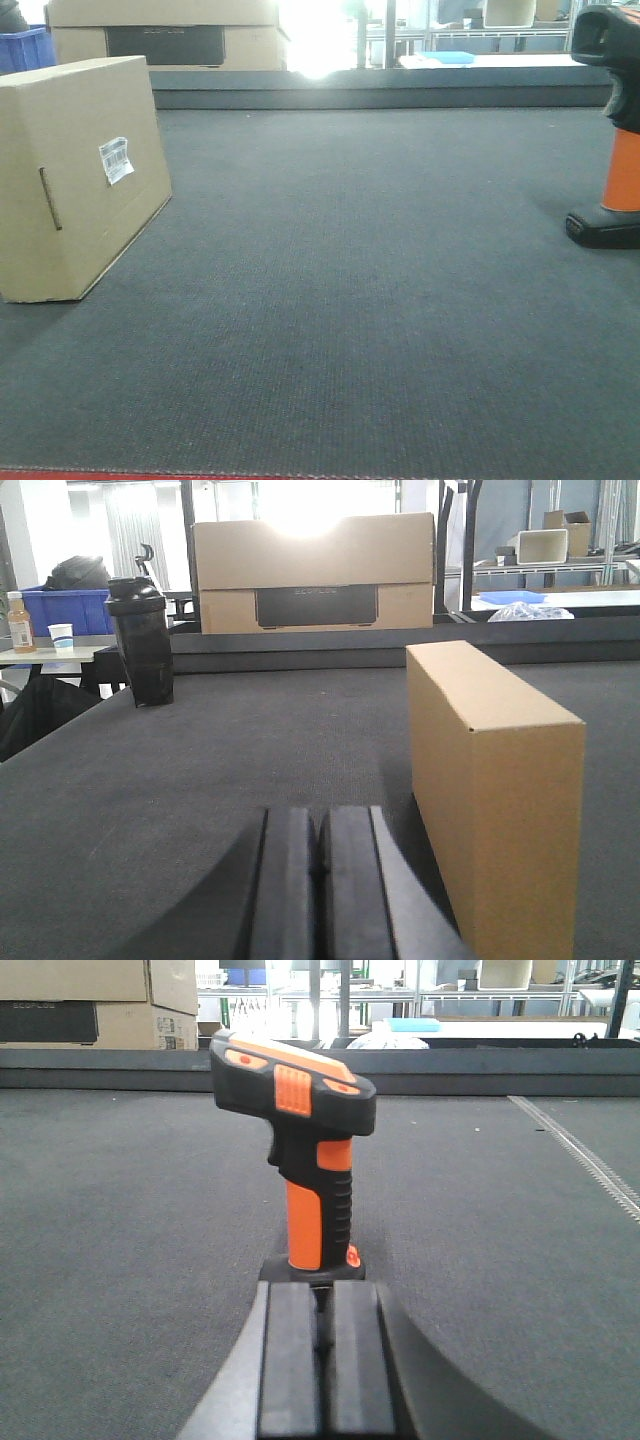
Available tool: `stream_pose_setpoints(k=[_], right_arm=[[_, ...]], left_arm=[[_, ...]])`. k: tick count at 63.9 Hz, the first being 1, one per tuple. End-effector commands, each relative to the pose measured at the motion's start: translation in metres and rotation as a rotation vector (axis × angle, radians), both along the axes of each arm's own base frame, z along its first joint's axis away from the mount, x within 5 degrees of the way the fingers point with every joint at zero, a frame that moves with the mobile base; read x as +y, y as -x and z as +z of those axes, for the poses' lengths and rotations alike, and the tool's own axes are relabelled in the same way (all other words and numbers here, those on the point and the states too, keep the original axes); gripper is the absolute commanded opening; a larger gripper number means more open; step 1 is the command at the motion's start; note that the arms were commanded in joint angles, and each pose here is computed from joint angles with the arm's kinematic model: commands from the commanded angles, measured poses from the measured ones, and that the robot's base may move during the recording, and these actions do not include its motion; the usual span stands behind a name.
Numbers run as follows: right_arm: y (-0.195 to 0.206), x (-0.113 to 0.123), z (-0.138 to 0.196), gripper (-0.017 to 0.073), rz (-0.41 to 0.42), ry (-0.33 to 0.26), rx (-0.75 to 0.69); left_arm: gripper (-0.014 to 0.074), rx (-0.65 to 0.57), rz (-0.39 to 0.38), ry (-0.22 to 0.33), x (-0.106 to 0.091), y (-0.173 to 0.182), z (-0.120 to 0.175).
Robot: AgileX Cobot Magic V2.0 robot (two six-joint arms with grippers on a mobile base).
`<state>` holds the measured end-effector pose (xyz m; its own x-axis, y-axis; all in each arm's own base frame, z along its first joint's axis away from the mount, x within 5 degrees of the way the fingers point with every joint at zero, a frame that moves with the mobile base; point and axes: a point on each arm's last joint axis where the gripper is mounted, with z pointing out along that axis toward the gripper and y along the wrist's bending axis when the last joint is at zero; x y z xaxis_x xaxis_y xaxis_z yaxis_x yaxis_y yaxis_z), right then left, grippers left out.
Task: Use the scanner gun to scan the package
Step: 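Move the left gripper toward the top of the cardboard box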
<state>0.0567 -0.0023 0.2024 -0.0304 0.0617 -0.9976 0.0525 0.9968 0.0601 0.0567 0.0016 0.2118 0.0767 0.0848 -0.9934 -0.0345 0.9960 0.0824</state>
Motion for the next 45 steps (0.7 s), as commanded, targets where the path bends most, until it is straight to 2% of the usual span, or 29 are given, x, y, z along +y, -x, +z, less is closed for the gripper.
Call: stream_pose_setpoints(k=[1, 45], right_arm=[[0.0003, -0.0004, 0.0020, -0.0153, -0.005, 0.009, -0.024], [0.0003, -0.0004, 0.0020, -0.0153, -0.005, 0.009, -0.024]], left_arm=[[-0.0111, -0.025, -0.006, 0.008, -0.0003, 0.0007, 0.0030], [-0.0111, -0.025, -0.006, 0.008, -0.0003, 0.0007, 0.0030]])
